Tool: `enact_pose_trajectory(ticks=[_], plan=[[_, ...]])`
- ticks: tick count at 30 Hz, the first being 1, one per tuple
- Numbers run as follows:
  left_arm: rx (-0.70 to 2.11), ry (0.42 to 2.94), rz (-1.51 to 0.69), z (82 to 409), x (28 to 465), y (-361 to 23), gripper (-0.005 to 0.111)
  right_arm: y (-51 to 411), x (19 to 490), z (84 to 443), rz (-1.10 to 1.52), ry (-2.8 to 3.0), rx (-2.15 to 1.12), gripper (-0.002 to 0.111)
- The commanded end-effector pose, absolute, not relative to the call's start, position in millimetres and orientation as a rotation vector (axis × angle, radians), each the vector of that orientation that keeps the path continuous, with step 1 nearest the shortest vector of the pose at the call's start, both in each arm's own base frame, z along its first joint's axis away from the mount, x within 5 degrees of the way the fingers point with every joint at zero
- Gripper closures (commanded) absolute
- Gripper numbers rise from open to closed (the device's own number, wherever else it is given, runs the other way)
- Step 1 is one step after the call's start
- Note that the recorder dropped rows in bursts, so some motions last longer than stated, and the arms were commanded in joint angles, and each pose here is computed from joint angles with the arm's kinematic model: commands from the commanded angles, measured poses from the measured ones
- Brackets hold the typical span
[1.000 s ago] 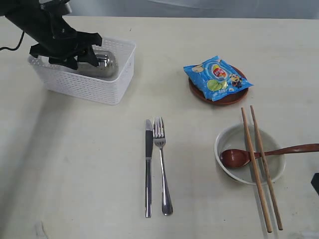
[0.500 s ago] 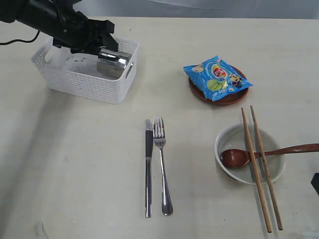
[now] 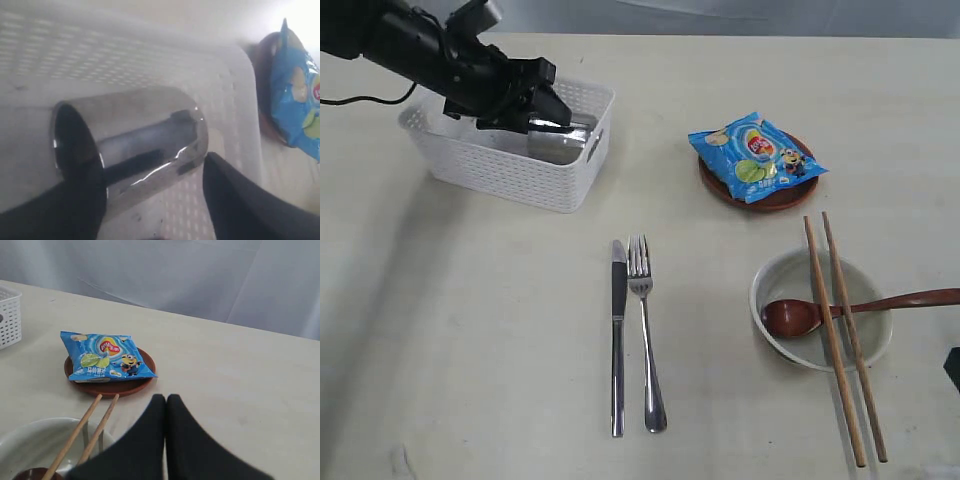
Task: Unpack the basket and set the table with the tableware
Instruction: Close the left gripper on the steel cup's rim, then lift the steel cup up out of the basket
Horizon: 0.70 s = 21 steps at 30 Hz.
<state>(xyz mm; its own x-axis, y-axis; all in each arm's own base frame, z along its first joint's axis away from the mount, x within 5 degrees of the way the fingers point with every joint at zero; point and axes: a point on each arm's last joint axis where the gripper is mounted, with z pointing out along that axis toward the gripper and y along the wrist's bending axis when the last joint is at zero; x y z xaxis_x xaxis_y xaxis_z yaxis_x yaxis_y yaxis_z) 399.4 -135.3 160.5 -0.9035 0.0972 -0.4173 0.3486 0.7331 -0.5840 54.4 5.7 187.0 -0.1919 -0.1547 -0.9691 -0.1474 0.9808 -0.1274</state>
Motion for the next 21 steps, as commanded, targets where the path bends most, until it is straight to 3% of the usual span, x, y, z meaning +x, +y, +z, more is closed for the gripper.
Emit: enact_pose_trajectory(ticks=[1,8,16,21], plan=[[0.348,2.537,-1.076,165,397,-142,0.060,5,54,186,-0.009,1.767,-0.217,0.108],[0.305,2.482,-1.165,170,398,-146,0.105,5,54,186,-0.009,1.767,-0.217,0.108],[0.376,2.493,-1.096,173,396,-143,0.107,5,54,186,-0.009,1.767,-0.217,0.108],[0.427,2.486,-0.837,194,396,-131,0.107,5,54,186,-0.009,1.767,-0.217,0.108]])
